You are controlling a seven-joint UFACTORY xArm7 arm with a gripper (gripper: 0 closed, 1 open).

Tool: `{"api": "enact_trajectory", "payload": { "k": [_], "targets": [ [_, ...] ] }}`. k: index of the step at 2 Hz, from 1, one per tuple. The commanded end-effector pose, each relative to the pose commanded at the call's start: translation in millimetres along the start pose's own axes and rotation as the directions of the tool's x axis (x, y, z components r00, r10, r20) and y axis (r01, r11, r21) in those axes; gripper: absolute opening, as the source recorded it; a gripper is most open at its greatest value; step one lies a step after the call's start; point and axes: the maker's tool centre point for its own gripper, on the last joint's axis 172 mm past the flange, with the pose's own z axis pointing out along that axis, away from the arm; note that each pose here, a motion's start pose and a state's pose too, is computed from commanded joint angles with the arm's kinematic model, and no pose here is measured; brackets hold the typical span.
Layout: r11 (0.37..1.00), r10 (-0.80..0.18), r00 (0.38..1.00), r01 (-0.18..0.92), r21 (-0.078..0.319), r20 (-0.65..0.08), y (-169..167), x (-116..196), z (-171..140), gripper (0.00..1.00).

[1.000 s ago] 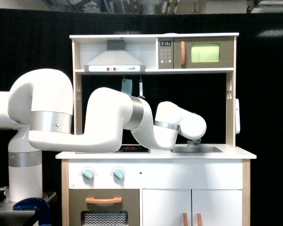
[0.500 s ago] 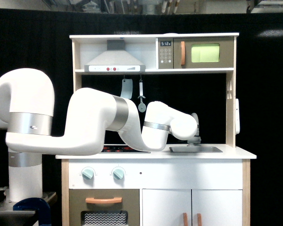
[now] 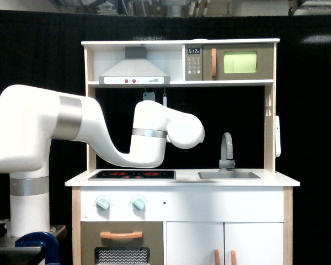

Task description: Turn on the faucet

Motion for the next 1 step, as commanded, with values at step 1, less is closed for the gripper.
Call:
{"api": "enact_trajectory", "payload": {
  "k": [1],
  "targets": [
    [1.000,0.000,1.000,0.000,0.000,0.000,-39.9,-2.6,-40.0,1.00]
  ]
}}
